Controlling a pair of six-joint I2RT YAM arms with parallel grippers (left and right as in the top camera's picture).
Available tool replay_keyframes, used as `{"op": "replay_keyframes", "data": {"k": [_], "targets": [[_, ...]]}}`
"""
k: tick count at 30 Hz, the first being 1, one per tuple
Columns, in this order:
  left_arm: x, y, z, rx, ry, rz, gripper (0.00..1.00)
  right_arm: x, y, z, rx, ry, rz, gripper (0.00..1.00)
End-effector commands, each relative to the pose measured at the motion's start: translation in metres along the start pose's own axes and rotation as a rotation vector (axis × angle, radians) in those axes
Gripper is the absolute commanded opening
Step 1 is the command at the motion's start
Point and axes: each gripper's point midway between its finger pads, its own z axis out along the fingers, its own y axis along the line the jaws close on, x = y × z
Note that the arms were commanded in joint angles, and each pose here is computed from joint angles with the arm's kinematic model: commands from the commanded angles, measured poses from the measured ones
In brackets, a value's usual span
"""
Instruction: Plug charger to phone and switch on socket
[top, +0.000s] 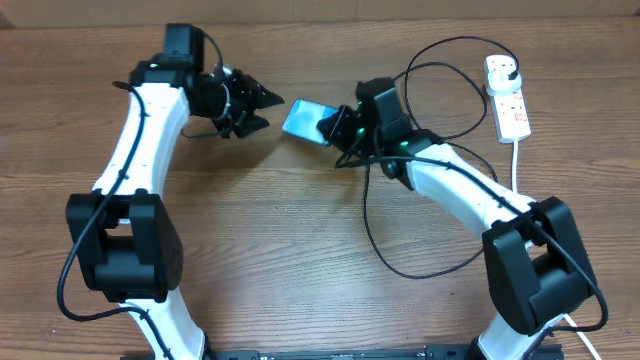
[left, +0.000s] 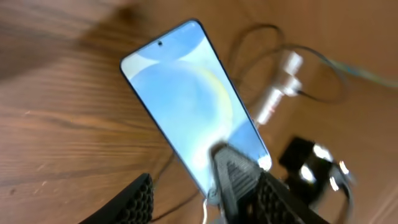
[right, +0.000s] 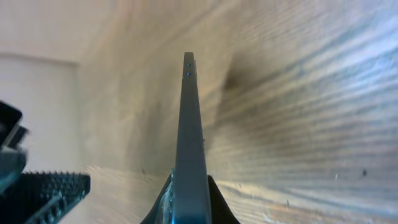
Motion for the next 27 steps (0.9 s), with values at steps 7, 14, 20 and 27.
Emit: {"op": "replay_keyframes", "data": {"k": [7,14,20,27], "targets": [[0.019,-0.038,-0.016,0.242,0.134,0.167,0.51,-0.038,0.079,-0.053,-0.259,-0.108,0.276,0.04],[0.015,-0.039,-0.015,0.241,0.119,0.171,0.47,-0.043,0.082,-0.054,-0.284,-0.100,0.529,0.04],[0.004,-0.042,-0.015,0.231,0.079,0.112,0.45,-0.046,0.089,-0.057,-0.323,-0.092,0.620,0.04],[-0.007,-0.046,-0.013,0.221,0.032,0.047,0.46,-0.047,0.115,-0.063,-0.422,-0.094,0.582,0.04]]}}
